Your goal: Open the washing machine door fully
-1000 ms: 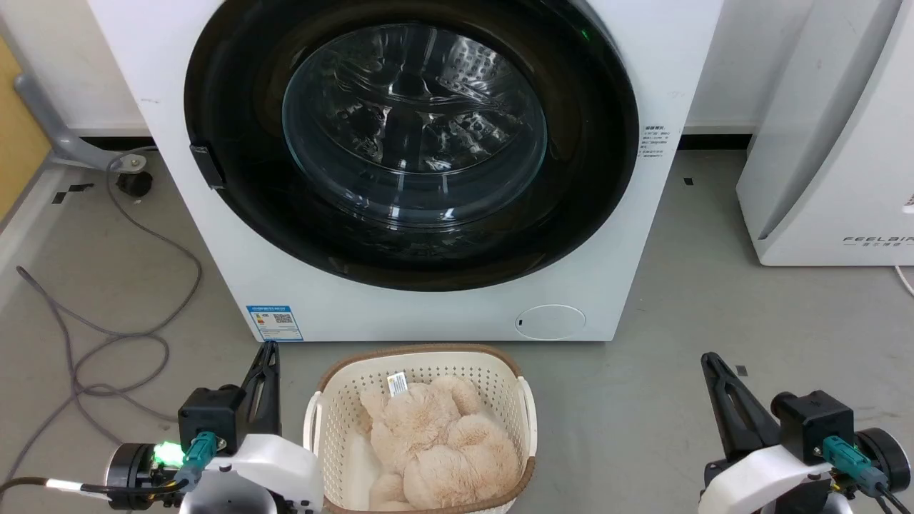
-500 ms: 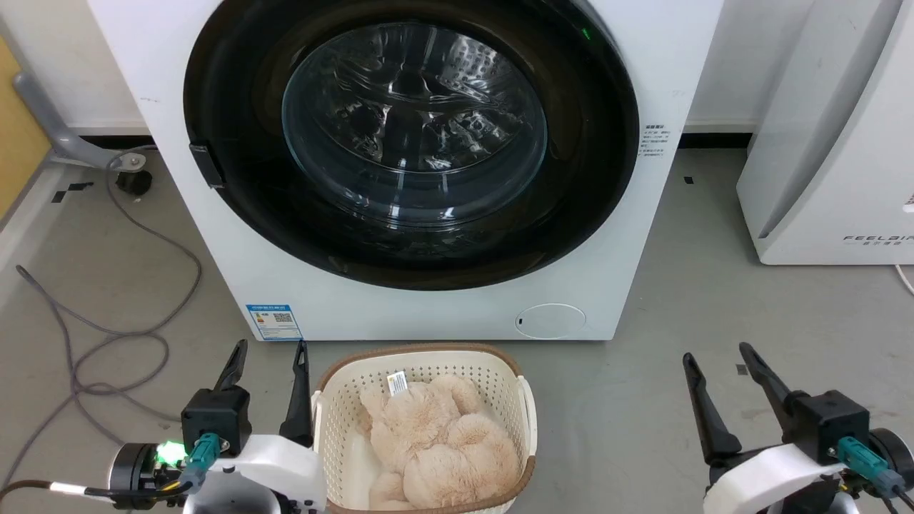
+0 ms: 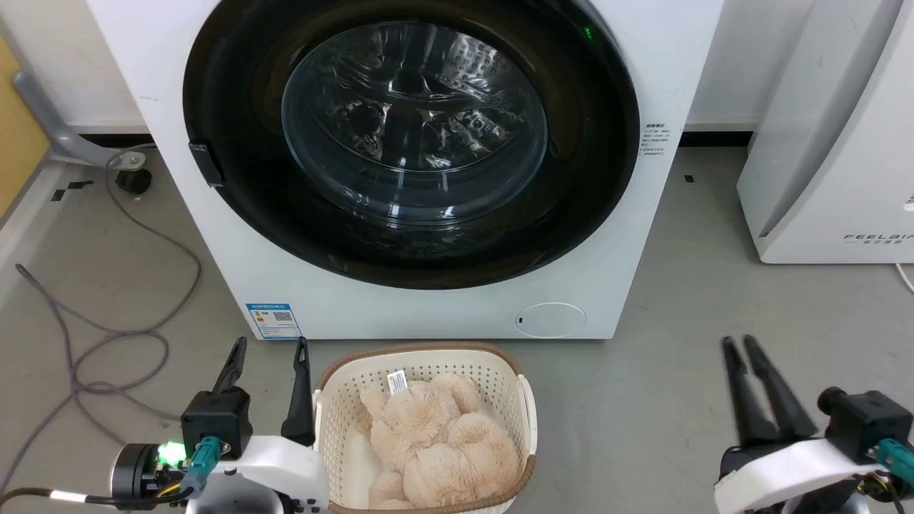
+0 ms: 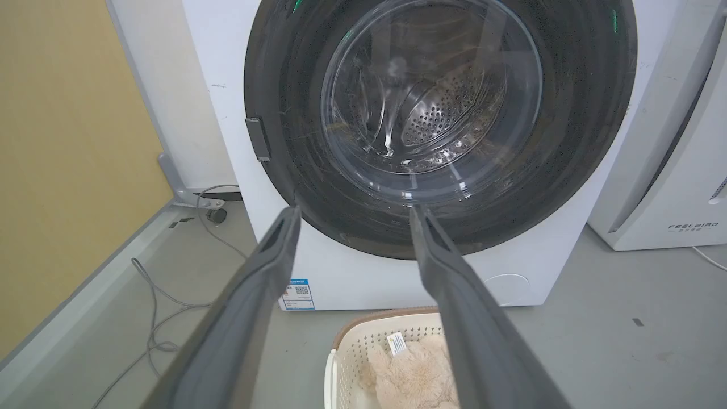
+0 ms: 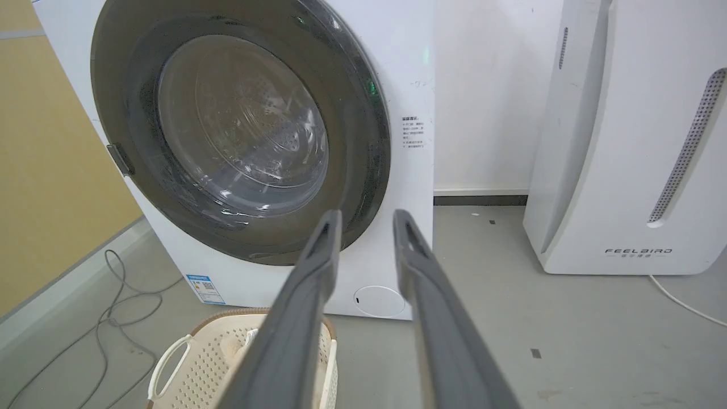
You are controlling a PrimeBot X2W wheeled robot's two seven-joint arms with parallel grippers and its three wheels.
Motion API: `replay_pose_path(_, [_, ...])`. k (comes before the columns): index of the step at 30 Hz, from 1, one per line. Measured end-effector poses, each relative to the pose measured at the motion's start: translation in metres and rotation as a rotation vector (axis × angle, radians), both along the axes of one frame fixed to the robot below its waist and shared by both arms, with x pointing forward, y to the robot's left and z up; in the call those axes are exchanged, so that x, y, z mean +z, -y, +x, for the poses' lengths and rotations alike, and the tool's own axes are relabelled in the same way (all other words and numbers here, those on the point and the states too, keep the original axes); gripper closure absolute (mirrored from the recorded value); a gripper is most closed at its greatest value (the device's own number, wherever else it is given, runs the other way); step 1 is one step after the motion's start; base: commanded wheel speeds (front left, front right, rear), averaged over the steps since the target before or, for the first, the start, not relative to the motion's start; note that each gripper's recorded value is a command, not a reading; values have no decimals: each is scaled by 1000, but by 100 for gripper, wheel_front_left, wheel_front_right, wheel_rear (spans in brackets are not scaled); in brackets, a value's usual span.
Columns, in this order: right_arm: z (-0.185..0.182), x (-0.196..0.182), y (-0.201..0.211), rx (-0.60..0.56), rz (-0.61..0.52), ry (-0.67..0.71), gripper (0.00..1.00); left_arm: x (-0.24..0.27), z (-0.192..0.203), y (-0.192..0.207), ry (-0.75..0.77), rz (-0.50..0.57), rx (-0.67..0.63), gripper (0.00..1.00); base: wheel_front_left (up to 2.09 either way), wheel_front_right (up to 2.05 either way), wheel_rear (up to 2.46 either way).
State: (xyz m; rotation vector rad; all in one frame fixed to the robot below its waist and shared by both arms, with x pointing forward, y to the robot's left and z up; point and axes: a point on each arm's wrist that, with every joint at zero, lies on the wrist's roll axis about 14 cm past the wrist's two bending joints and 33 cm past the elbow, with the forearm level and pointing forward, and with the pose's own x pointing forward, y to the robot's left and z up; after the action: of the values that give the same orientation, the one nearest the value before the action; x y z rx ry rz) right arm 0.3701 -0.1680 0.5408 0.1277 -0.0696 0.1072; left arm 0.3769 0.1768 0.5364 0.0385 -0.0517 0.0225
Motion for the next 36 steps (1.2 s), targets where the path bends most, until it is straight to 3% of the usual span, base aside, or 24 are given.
replay_pose_path(12, [9,7,10,-19,300,29,100,1,1,-2,17,-1,16,0,0,0,0])
replay_pose_path(24, [37,20,31,-63,510,77,100,1,9,-4,32,-6,31,0,0,0,0])
replay_pose_path(36, [82,28,56,-100,610,102,100,-2,22,-6,40,-3,43,0,0,0,0])
